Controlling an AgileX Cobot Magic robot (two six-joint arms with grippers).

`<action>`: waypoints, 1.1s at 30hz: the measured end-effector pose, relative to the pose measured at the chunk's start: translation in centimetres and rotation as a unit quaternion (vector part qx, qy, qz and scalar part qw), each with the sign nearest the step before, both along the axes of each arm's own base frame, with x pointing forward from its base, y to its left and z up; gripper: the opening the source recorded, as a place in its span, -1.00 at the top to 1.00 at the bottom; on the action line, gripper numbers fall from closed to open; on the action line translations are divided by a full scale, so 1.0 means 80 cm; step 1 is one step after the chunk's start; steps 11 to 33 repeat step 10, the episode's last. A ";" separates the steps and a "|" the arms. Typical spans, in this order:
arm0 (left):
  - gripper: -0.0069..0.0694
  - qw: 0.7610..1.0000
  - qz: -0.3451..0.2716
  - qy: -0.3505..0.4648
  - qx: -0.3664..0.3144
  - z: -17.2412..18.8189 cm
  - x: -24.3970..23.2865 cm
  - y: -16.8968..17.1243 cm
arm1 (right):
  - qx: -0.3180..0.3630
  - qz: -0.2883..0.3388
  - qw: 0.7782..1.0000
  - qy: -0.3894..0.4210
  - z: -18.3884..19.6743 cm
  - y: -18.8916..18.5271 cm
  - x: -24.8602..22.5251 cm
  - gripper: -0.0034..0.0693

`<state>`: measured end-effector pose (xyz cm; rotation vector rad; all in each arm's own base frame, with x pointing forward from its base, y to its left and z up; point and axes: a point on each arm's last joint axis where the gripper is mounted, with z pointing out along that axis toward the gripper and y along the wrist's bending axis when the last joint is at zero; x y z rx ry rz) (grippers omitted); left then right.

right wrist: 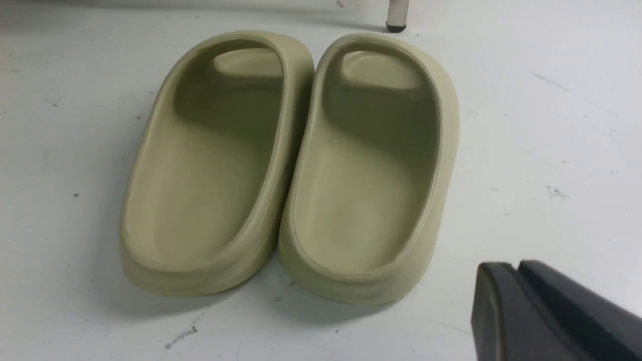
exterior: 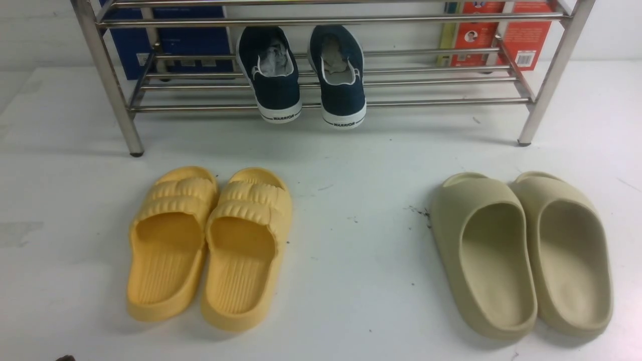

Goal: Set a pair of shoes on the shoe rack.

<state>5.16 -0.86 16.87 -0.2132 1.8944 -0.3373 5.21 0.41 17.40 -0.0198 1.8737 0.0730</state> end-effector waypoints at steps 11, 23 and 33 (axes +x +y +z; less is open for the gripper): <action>0.85 1.000 0.000 0.000 0.000 0.000 0.000 0.000 | 0.000 0.000 1.000 0.000 0.000 0.000 0.000 0.66; 0.85 1.000 0.000 0.000 0.000 0.000 0.000 0.000 | 0.000 0.000 1.000 0.000 0.000 0.000 0.000 0.66; 0.85 1.000 0.000 0.000 0.000 0.000 0.000 0.000 | 0.000 0.000 1.000 0.000 0.000 0.000 0.000 0.66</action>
